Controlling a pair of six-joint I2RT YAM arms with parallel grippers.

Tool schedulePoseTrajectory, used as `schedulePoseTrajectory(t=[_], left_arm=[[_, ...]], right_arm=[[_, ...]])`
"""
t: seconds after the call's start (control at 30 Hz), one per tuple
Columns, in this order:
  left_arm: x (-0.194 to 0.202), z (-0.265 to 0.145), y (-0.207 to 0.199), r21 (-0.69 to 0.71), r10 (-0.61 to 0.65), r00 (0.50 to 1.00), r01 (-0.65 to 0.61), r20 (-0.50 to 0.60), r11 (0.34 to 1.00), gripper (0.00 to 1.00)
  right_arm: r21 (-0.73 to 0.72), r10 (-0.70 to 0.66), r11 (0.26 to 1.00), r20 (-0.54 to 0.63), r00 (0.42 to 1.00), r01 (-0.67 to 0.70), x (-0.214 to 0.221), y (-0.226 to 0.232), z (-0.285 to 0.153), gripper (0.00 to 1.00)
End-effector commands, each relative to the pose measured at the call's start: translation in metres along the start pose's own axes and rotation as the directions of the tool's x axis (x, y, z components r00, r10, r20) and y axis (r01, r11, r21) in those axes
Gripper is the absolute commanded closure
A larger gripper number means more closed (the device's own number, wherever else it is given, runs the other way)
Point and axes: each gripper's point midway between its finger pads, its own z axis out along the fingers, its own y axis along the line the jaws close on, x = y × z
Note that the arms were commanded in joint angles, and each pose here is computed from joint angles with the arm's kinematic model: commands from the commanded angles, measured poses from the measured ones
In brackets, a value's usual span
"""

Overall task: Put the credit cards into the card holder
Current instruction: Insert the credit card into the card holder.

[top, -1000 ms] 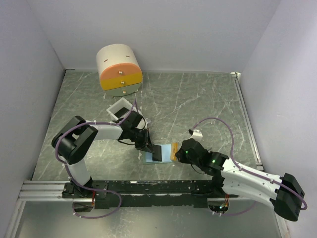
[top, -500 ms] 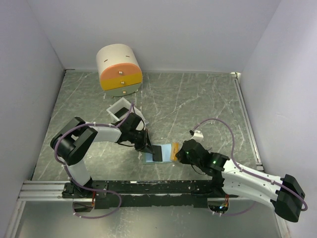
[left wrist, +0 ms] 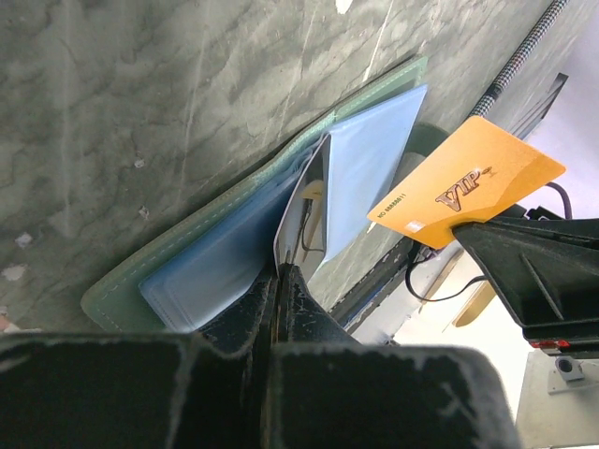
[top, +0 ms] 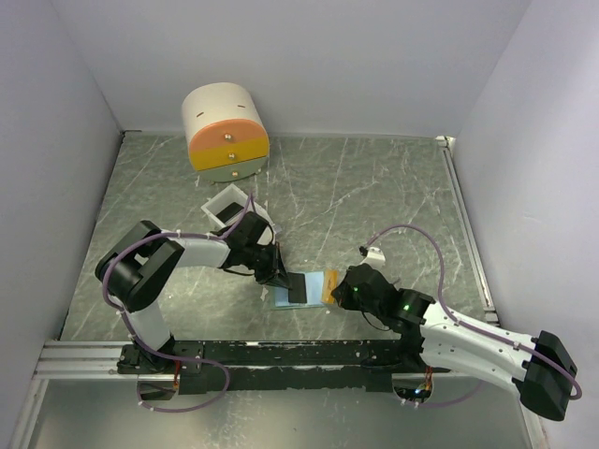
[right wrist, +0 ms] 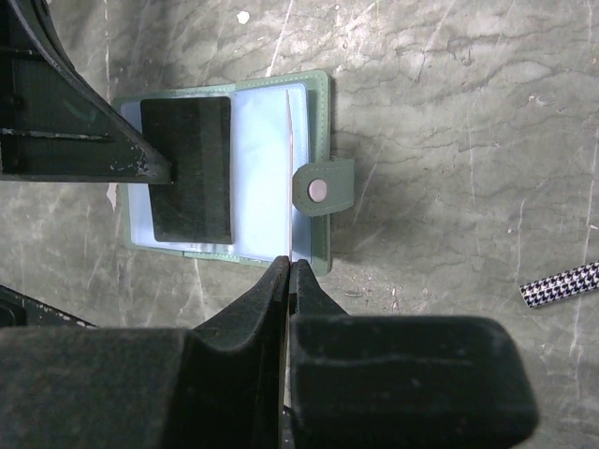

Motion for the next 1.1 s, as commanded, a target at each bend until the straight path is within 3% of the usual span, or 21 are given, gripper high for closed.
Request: schedulePoseTrajectory(t=[0.0, 0.27, 0.8, 1.07], left_arm=[[-0.006, 0.005, 0.014, -0.063, -0.008, 0.999, 0.011, 0.044, 0.998, 0.93], [0.004, 0.010, 0.003, 0.040, -0.038, 0.999, 0.038, 0.001, 0.998, 0.93], [0.010, 0.015, 0.017, -0.013, 0.054, 0.997, -0.055, -0.058, 0.998, 0.93], [0.014, 0.019, 0.016, -0.001, 0.078, 0.992, -0.079, -0.100, 0.997, 0.93]], right_arm=[[0.009, 0.005, 1.000, -0.002, 1.000, -0.005, 0.003, -0.005, 0.000, 1.00], [0.006, 0.006, 1.000, -0.008, 1.000, -0.006, 0.005, -0.004, 0.002, 1.00], [0.084, -0.040, 0.996, 0.057, 0.998, 0.035, -0.019, -0.009, -0.007, 1.00], [0.116, -0.060, 0.992, 0.036, 0.998, 0.056, -0.015, -0.013, -0.003, 1.00]])
